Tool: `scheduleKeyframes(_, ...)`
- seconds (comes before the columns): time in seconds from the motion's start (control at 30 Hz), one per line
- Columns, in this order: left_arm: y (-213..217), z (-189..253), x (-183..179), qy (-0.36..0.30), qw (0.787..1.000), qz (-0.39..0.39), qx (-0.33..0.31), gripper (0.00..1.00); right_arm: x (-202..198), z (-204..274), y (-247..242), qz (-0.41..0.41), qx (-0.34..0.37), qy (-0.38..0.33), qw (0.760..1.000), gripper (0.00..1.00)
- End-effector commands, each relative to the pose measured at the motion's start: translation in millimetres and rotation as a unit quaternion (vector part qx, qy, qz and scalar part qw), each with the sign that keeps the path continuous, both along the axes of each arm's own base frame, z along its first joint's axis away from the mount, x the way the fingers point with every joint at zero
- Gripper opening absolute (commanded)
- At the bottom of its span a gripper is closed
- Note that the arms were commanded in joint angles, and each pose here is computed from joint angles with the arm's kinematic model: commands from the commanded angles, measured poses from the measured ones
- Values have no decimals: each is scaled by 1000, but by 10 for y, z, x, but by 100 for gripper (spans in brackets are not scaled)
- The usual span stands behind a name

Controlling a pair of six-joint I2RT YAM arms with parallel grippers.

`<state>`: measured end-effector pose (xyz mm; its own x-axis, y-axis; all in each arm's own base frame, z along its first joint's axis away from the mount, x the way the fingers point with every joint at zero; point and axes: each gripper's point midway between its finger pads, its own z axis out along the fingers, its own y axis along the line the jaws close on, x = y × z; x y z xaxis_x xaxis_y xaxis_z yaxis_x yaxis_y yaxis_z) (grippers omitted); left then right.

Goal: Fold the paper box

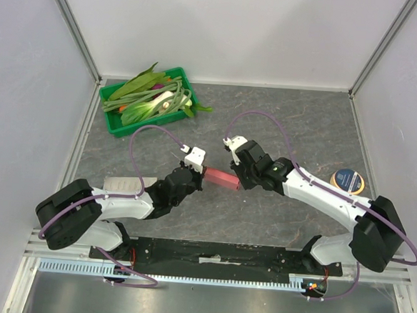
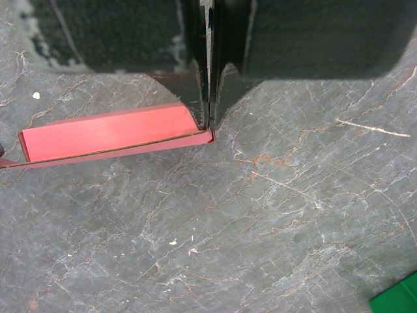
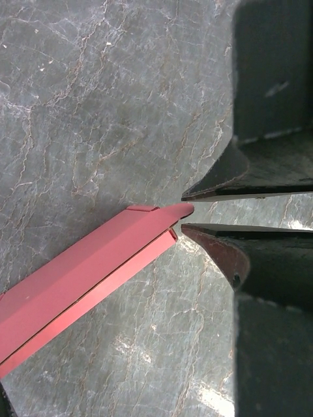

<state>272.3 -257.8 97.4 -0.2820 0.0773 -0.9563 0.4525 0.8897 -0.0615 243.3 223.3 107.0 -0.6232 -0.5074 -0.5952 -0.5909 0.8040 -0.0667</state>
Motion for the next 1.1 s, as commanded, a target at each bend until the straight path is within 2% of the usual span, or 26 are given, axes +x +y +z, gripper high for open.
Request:
scheduleKeyframes(0.0,76,-353,-154,50,997,-7,50,2,112,84,93,-2,13,-21,1000,22)
scheduleKeyframes(0.07,68,-356,-158,51,997,-8,50,2,111,73,143,1,21,-15,1000,17)
scheduleKeyframes(0.1,63,-355,-157,52,997,-7,48,2,114,74,146,-1,22,-15,1000,9)
scheduleKeyframes(0.2,61,-362,-164,54,997,-3,51,2,127,126,153,-21,35,-15,999,0)
scheduleKeyframes(0.5,35,-374,-194,62,997,-1,56,2,71,150,333,-116,110,43,986,0)
scheduleKeyframes(0.73,16,-379,-210,59,996,-5,62,2,59,174,391,-128,97,75,984,0)
scheduleKeyframes(1.07,-16,-400,-230,59,996,-10,69,2,52,116,487,-176,121,112,971,0)
